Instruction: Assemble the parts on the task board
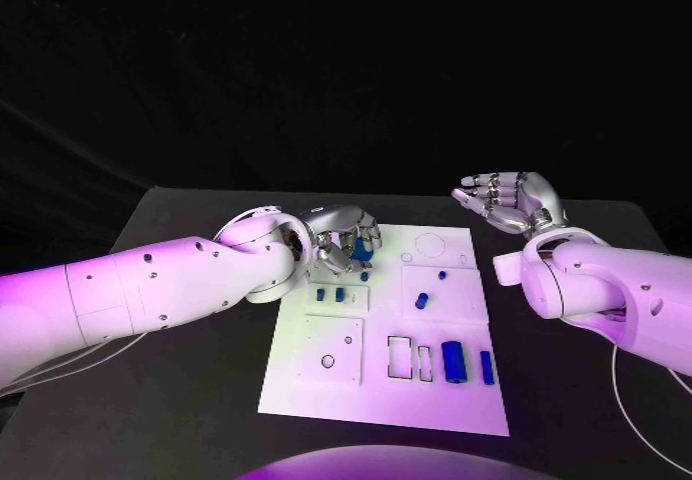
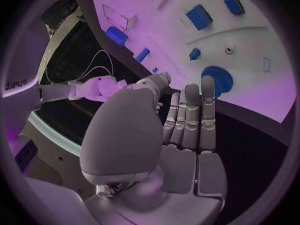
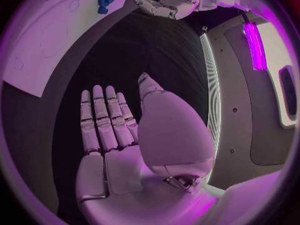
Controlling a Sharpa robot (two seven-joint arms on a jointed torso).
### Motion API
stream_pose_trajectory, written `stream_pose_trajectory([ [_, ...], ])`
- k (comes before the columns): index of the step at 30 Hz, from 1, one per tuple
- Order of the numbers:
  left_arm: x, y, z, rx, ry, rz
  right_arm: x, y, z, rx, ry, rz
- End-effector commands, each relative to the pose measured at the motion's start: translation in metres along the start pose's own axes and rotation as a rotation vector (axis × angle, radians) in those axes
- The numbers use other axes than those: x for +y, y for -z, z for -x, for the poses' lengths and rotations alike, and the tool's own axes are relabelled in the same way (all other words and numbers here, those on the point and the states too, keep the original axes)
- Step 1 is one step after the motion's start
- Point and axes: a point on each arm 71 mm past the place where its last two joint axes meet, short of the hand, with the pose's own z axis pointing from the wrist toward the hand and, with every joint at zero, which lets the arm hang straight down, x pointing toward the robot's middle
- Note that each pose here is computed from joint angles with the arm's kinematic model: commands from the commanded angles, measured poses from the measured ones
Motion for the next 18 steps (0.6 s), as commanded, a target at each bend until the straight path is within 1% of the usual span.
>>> stream_pose_trajectory([
  [1,-0.0051,-0.0050,-0.0083,0.088,-0.162,-0.057,0.001,0.000,-0.003,0.021,0.000,0.003],
  [3,-0.0054,-0.0086,-0.0120,0.119,-0.184,-0.055,0.001,0.001,-0.003,0.022,-0.001,0.002],
  [5,-0.0051,-0.0110,-0.0149,0.137,-0.195,-0.052,0.001,0.001,-0.003,0.023,-0.001,0.002],
  [13,-0.0020,-0.0177,-0.0221,0.177,-0.212,-0.031,0.001,0.001,-0.003,0.024,-0.002,0.000],
  [18,-0.0003,-0.0197,-0.0236,0.191,-0.215,-0.015,0.001,0.001,-0.003,0.024,-0.002,-0.001],
])
